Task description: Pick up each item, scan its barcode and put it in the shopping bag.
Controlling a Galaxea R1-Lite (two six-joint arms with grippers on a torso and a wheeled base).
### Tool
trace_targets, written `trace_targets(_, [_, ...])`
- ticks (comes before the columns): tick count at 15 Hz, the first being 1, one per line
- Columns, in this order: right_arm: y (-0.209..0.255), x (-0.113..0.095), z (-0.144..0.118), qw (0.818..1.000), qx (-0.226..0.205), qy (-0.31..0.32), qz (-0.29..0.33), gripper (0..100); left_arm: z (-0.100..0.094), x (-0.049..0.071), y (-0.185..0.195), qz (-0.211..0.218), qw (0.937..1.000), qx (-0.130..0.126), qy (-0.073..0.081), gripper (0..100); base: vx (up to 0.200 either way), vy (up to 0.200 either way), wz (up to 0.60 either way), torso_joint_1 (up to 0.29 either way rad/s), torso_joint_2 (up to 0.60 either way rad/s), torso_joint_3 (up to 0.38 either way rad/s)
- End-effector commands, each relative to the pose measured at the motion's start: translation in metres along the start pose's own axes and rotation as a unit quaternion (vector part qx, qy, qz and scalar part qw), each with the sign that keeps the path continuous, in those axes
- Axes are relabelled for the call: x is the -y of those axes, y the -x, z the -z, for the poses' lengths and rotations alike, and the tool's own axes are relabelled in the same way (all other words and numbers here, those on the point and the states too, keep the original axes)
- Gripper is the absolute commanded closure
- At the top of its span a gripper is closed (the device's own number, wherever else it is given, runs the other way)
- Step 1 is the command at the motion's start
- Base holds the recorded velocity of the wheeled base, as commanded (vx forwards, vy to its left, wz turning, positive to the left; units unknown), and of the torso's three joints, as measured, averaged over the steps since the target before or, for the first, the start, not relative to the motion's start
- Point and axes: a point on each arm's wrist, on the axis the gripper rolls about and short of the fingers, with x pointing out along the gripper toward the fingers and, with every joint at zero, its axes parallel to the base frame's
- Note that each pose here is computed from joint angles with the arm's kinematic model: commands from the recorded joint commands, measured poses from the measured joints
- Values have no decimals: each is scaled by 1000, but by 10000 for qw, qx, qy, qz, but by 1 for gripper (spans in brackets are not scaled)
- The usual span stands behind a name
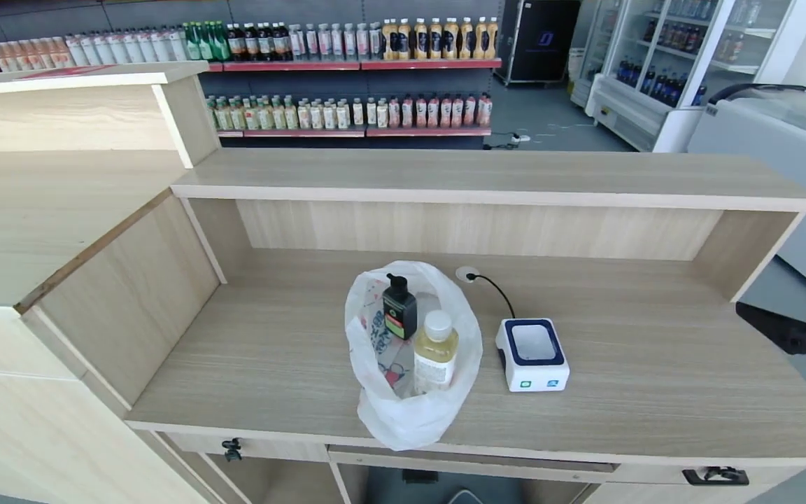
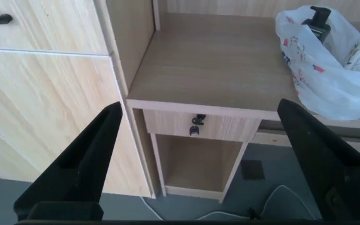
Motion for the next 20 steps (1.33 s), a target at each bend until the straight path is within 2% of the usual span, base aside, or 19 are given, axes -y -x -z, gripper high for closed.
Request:
trace_targets(1, [32,-11,9,9990,143,-350,245,0,0,0,0,0,10000,3,0,0,0,0,-600,-2,7,2])
trace_targets(2, [38,-13,13,9979,170,-574,247,0,0,0,0,0,10000,3,0,0,0,0,0,0,0,0])
trace_targets(3, [63,-25,32,9917,217,-1228,326,0,0,0,0,0,10000,3,0,0,0,0,0,0,0,0])
trace_targets(6, [111,-54,81,9908,622,-1159,306,0,0,0,0,0,10000,3,0,0,0,0,0,0,0,0])
trace_targets(7, [121,-58,84,9895,883,-1105,282,0,0,0,0,0,10000,3,0,0,0,0,0,0,0,0])
trace_targets(9, [135,-64,95,9888,935,-1126,295,0,0,0,0,0,10000,3,0,0,0,0,0,0,0,0])
trace_targets(13, [158,-74,131,9897,765,-1180,249,0,0,0,0,0,10000,3,0,0,0,0,0,0,0,0])
trace_targets(16, [164,-76,141,9870,992,-1248,182,0,0,0,0,0,10000,3,0,0,0,0,0,0,0,0])
trace_targets(20, [164,-76,141,9866,983,-1288,193,0,0,0,0,0,10000,3,0,0,0,0,0,0,0,0])
